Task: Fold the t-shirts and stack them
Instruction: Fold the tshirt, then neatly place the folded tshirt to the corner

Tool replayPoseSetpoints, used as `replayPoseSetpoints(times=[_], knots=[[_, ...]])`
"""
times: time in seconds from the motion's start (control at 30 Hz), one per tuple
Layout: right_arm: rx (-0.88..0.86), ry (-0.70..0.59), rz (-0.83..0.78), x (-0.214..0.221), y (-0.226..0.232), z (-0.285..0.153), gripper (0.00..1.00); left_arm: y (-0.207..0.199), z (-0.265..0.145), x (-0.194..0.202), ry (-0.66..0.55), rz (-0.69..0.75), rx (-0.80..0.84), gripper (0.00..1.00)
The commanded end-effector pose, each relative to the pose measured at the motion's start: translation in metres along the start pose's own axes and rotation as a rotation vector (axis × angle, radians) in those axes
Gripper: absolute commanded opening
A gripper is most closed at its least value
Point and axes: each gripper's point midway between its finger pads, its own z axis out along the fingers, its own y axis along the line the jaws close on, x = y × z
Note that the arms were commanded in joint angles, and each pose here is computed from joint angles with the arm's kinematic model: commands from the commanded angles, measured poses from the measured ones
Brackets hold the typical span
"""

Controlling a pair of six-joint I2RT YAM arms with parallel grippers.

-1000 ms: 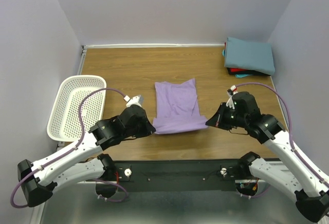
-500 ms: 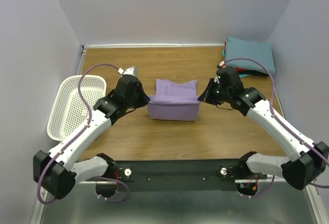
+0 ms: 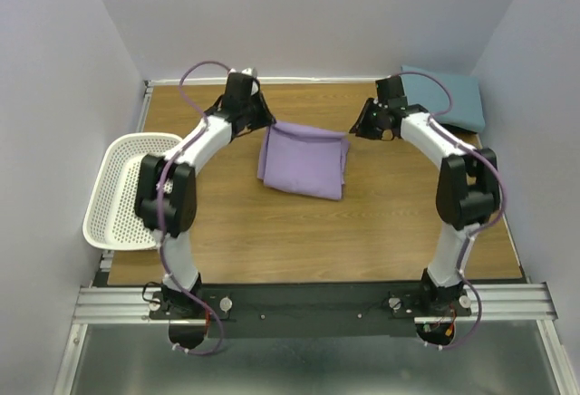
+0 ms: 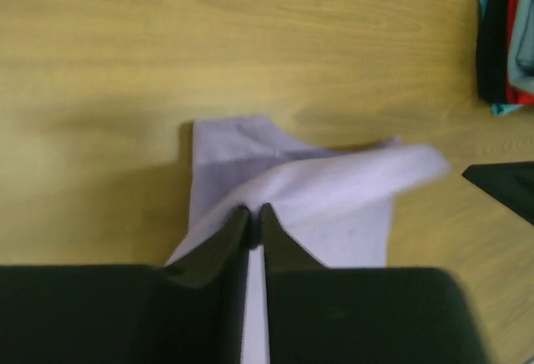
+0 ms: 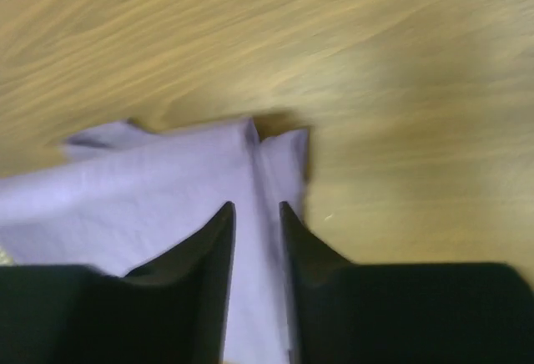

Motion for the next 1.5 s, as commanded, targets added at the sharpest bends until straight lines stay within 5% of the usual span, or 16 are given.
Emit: replayPoseSetpoints(times=[0.0,0.03,0.1,0.17,0.2,0.27,0.47,0.77,1.1,1.47], knots=[[0.003,-0.014,-0.011,-0.031,-0.018,0.039,0.57,0.002,0.062,-0.039,0.02,0.084,0.06,0.23],[0.01,-0.031,-0.042,-0.039,-0.019,0.042,0.7,0.008,0.064,-0.048,0.017,0.067,0.053,0.25],[0.021,-0.047,-0.057,-0.046,-0.021,0.044,0.77,0.01,0.063,-0.055,-0.004,0.06,0.061,0.27],[0.033,-0.071,-0.061,-0.051,-0.023,0.034,0.79,0.002,0.047,-0.074,-0.076,0.085,0.071,0.37],[0.013,-0.058,-0.057,-0.047,-0.02,0.032,0.79,0.004,0.04,-0.079,-0.101,0.102,0.046,0.51],[0.005,-0.034,-0.061,-0.032,-0.016,0.029,0.79,0.021,0.036,-0.083,-0.119,0.09,-0.056,0.53],[0.037,0.009,-0.128,0.026,-0.007,0.023,0.77,0.063,0.027,-0.015,-0.023,-0.027,-0.224,0.25],[0.1,0.032,-0.201,0.065,-0.009,0.035,0.77,0.047,0.019,0.067,0.019,0.038,-0.282,0.02],[0.171,0.09,-0.223,0.099,-0.043,0.044,0.75,0.075,0.016,0.151,0.12,0.028,-0.425,0.0],[0.073,0.07,-0.247,0.091,-0.023,0.051,0.8,0.078,0.015,0.166,0.151,0.051,-0.42,0.0]])
